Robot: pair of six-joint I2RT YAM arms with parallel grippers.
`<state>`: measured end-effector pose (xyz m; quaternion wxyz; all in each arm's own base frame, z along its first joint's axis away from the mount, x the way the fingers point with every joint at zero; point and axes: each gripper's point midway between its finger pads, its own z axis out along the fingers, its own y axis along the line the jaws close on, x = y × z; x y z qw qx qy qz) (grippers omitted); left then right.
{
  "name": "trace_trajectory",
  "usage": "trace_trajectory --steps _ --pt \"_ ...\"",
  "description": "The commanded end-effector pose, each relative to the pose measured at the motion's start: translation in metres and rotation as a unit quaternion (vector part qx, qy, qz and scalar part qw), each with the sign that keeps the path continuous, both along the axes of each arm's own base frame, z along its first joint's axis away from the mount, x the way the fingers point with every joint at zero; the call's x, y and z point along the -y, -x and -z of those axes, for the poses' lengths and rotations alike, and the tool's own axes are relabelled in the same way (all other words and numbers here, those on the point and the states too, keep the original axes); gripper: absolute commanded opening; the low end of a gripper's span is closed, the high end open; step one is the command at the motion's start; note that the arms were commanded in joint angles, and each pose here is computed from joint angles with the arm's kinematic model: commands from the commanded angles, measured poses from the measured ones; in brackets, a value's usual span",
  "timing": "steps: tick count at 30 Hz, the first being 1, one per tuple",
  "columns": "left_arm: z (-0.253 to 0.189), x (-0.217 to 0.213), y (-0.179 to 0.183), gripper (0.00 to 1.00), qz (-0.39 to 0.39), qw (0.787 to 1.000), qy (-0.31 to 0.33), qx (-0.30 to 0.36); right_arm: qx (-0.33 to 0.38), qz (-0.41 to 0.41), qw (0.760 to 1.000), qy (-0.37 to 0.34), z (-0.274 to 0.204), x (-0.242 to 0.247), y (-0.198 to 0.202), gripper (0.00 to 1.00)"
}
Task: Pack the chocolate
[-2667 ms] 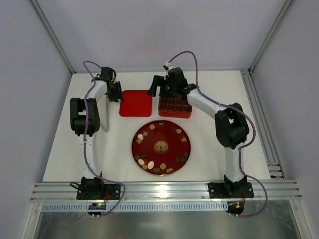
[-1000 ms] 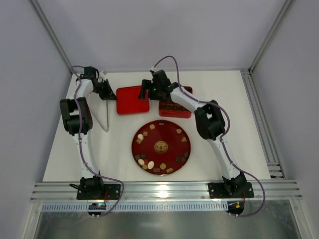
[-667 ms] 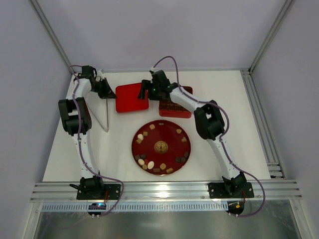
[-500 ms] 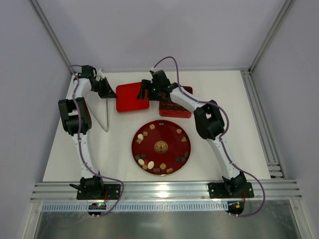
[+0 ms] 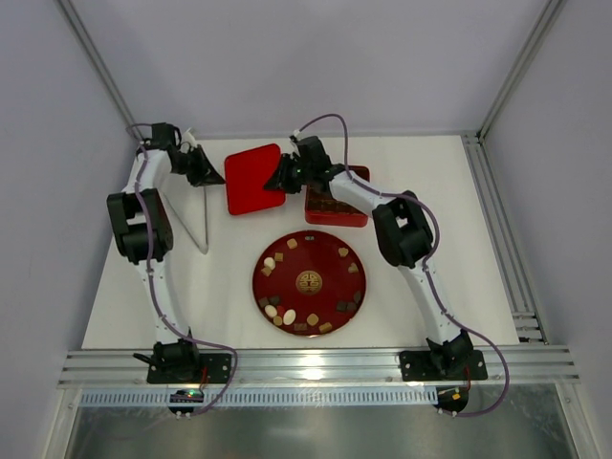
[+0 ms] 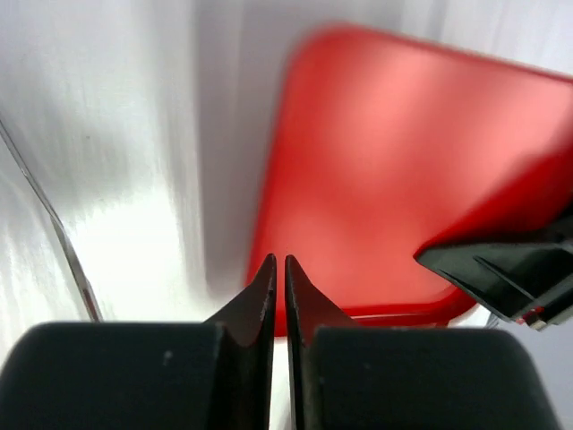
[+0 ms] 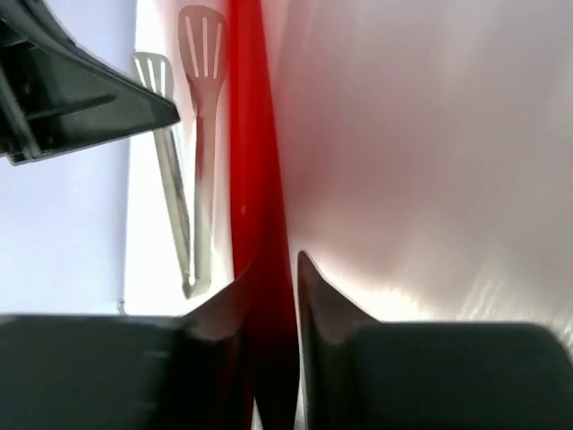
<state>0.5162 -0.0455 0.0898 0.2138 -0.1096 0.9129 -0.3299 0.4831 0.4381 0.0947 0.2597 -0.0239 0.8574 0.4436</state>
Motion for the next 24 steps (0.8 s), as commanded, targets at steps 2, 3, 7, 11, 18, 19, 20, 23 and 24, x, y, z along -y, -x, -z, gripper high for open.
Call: trace_trajectory --steps 2,3,7,11,18,19,20,23,24 --pt "-0.085 0.014 0.0 0.08 0.015 0.995 0.017 0.094 0.046 -0.006 0.995 -0.085 -0.091 0.0 0.005 0.1" --pt "-0.087 0.017 0.003 0.17 0.019 0.995 0.014 0.098 0.043 -0.005 0.995 -0.085 -0.088 0.003 0.007 0.07" --pt "-0.111 0.025 0.013 0.38 0.029 0.99 -0.025 0.135 0.055 -0.001 0.993 -0.108 -0.123 0.014 0.017 0.04" --pt "-0.154 0.045 0.03 0.54 0.049 0.978 -0.055 0.196 0.06 0.003 0.991 -0.123 -0.152 0.026 0.027 0.04" --pt "-0.254 0.11 0.102 0.66 0.096 0.873 -0.217 0.425 0.044 0.019 0.991 -0.123 -0.205 0.068 0.037 0.04" --pt "-0.249 0.117 0.106 0.68 0.094 0.861 -0.222 0.448 0.025 0.022 0.994 -0.108 -0.202 0.076 0.043 0.04" --pt "-0.259 0.134 0.119 0.73 0.1 0.846 -0.215 0.477 0.025 0.029 0.994 -0.103 -0.207 0.089 0.04 0.04" --pt "-0.279 0.137 0.139 0.76 0.072 0.804 -0.232 0.542 0.007 0.046 0.994 -0.101 -0.218 0.12 0.047 0.04" --pt "-0.279 0.141 0.143 0.77 0.073 0.798 -0.231 0.552 0.014 0.05 0.993 -0.104 -0.23 0.128 0.052 0.04"
